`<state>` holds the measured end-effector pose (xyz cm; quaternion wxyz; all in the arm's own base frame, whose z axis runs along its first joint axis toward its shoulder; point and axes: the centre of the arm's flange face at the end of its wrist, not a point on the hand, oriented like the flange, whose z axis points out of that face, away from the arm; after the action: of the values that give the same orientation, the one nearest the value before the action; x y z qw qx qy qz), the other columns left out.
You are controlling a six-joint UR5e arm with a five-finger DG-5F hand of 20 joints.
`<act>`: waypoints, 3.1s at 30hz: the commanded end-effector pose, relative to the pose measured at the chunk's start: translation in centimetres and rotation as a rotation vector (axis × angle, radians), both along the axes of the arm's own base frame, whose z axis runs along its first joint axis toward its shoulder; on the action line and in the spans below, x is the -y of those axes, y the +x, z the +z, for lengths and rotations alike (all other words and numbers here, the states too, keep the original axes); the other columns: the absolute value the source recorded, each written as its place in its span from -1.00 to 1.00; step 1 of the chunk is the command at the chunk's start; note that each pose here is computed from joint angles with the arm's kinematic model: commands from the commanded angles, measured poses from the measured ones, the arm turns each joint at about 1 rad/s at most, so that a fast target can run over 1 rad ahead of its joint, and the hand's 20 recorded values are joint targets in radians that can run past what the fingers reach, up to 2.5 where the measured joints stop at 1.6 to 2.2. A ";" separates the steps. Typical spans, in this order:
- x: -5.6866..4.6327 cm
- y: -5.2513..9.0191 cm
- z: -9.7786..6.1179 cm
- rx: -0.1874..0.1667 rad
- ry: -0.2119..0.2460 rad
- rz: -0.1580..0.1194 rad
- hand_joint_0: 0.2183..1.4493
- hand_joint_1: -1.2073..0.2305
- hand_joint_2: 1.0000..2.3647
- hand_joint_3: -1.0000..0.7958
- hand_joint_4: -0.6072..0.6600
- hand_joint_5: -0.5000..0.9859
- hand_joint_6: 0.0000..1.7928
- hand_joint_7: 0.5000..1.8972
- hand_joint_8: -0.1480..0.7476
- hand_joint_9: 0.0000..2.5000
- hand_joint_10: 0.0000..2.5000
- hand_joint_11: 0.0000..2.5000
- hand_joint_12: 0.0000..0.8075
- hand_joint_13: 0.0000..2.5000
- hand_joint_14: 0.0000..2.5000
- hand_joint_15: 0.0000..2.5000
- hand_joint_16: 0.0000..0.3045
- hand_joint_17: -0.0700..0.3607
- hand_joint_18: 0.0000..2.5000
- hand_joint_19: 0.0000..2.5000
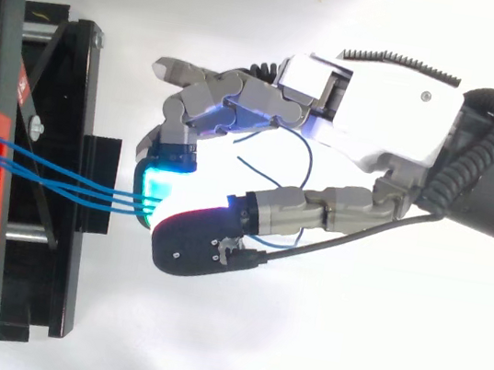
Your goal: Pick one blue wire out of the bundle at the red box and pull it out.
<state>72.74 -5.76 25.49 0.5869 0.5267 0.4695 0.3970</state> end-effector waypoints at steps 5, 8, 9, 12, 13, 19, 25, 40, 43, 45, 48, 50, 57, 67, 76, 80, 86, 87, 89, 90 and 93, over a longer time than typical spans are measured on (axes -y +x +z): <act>0.0 0.0 0.0 0.000 0.000 -0.001 -0.03 -0.50 -0.97 -0.16 -0.14 -0.66 -0.03 -0.05 -0.15 -0.70 -0.98 -0.61 -0.16 -1.00 -1.00 -1.00 -0.64 -0.09 -1.00 -0.81; 0.3 0.0 0.0 0.000 0.000 -0.004 -0.01 -0.51 -0.97 -0.17 -0.23 -0.65 -0.04 -0.05 -0.17 -0.72 -0.99 -0.64 -0.17 -1.00 -1.00 -1.00 -0.64 -0.09 -1.00 -0.81; 0.3 0.0 0.0 0.000 0.000 -0.004 -0.01 -0.51 -0.97 -0.17 -0.25 -0.65 -0.04 -0.06 -0.18 -0.72 -0.99 -0.64 -0.17 -1.00 -1.00 -1.00 -0.64 -0.10 -1.00 -0.81; 0.3 0.0 0.0 0.000 -0.001 -0.004 -0.01 -0.53 -0.97 -0.18 -0.27 -0.66 -0.05 -0.03 -0.19 -0.74 -0.98 -0.66 -0.18 -1.00 -1.00 -1.00 -0.64 -0.10 -1.00 -0.82; 0.3 0.0 0.0 -0.002 0.000 -0.004 -0.05 -0.56 -0.97 -0.19 -0.28 -0.66 -0.05 -0.04 -0.20 -0.75 -0.98 -0.66 -0.18 -1.00 -1.00 -1.00 -0.64 -0.10 -1.00 -0.82; 0.3 0.0 0.0 0.000 0.000 -0.004 -0.33 -0.57 -0.96 -0.10 -0.27 -0.60 -0.09 0.03 -0.22 -0.75 -0.99 -0.74 -0.14 -1.00 -1.00 -1.00 -0.63 -0.09 -1.00 -0.85; 0.3 0.0 0.0 0.000 -0.001 -0.004 -0.29 -0.55 -0.96 -0.04 -0.30 -0.59 -0.11 0.07 -0.22 -0.75 -0.99 -0.80 -0.15 -1.00 -1.00 -1.00 -0.63 -0.09 -1.00 -0.86; 0.5 0.0 0.0 0.000 0.000 -0.007 -0.11 -0.66 -1.00 -0.44 -0.34 -0.61 -0.07 -0.01 -0.27 -0.79 -0.99 -0.80 -0.15 -1.00 -1.00 -1.00 -0.62 -0.08 -1.00 -0.88; 0.6 -0.1 0.0 -0.002 0.000 -0.007 -0.13 -0.66 -1.00 -0.44 -0.32 -0.61 -0.08 0.00 -0.27 -0.79 -0.99 -0.78 -0.15 -1.00 -1.00 -1.00 -0.63 -0.08 -1.00 -0.88; 0.6 -0.1 0.0 -0.002 0.000 -0.007 -0.14 -0.65 -1.00 -0.44 -0.32 -0.61 -0.07 0.00 -0.26 -0.78 -0.99 -0.78 -0.15 -1.00 -1.00 -1.00 -0.62 -0.08 -1.00 -0.87; 0.5 0.0 0.0 0.000 -0.001 -0.005 -0.21 -0.59 -1.00 -0.44 -0.30 -0.60 -0.08 0.02 -0.26 -0.77 -0.99 -0.78 -0.15 -1.00 -1.00 -1.00 -0.63 -0.09 -1.00 -0.86; 0.6 0.0 0.0 0.001 -0.001 -0.008 -0.30 -0.53 -1.00 -0.44 -0.30 -0.59 -0.08 0.04 -0.25 -0.75 -0.99 -0.79 -0.15 -1.00 -1.00 -1.00 -0.63 -0.09 -1.00 -0.85; 0.4 0.0 0.0 0.001 -0.003 -0.005 -0.40 -0.40 -0.98 -0.32 -0.32 -0.55 -0.10 0.04 -0.24 -0.68 -0.99 -0.79 -0.15 -1.00 -1.00 -1.00 -0.65 -0.11 -1.00 -0.81; 0.5 0.0 0.0 0.001 -0.001 -0.007 -0.63 -0.39 -1.00 -0.44 -0.13 -0.55 -0.15 -0.05 -0.15 -0.71 -0.99 -0.78 -0.04 -1.00 -1.00 -1.00 -0.59 -0.02 -1.00 -0.80; 0.5 0.0 0.0 0.001 -0.001 -0.008 -0.49 -0.40 -1.00 -0.44 -0.19 -0.55 -0.12 0.00 -0.19 -0.70 -0.99 -0.77 -0.10 -1.00 -1.00 -1.00 -0.63 -0.08 -1.00 -0.81; 0.5 0.0 0.0 0.001 -0.001 -0.008 -0.40 -0.44 -0.99 -0.36 -0.20 -0.56 -0.10 0.02 -0.19 -0.69 -0.99 -0.74 -0.13 -1.00 -1.00 -1.00 -0.64 -0.10 -1.00 -0.79; 0.3 0.0 0.0 0.003 -0.001 -0.005 -0.37 -0.46 -0.98 -0.25 -0.23 -0.56 -0.07 0.07 -0.19 -0.67 -0.99 -0.73 -0.13 -1.00 -1.00 -1.00 -0.64 -0.11 -1.00 -0.79; 0.3 0.0 0.0 0.003 -0.001 -0.005 -0.37 -0.46 -0.97 -0.24 -0.24 -0.56 -0.07 0.06 -0.18 -0.66 -0.99 -0.72 -0.13 -1.00 -1.00 -1.00 -0.64 -0.11 -1.00 -0.79; 0.3 0.0 0.0 0.003 -0.001 -0.005 -0.36 -0.47 -0.97 -0.23 -0.25 -0.56 -0.07 0.07 -0.19 -0.66 -0.99 -0.73 -0.13 -1.00 -1.00 -1.00 -0.65 -0.11 -1.00 -0.79; 0.3 0.0 0.0 0.001 -0.001 -0.005 -0.33 -0.49 -0.98 -0.25 -0.26 -0.56 -0.07 0.06 -0.18 -0.66 -0.99 -0.73 -0.14 -1.00 -1.00 -1.00 -0.65 -0.11 -1.00 -0.80; 0.2 0.0 0.0 0.002 0.006 -0.002 -0.24 -0.56 -0.98 -0.30 -0.21 -0.59 -0.06 0.00 -0.17 -0.68 -0.99 -0.73 -0.12 -1.00 -1.00 -1.00 -0.64 -0.11 -1.00 -0.80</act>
<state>72.73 -5.99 25.50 0.5881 0.5275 0.4679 0.3962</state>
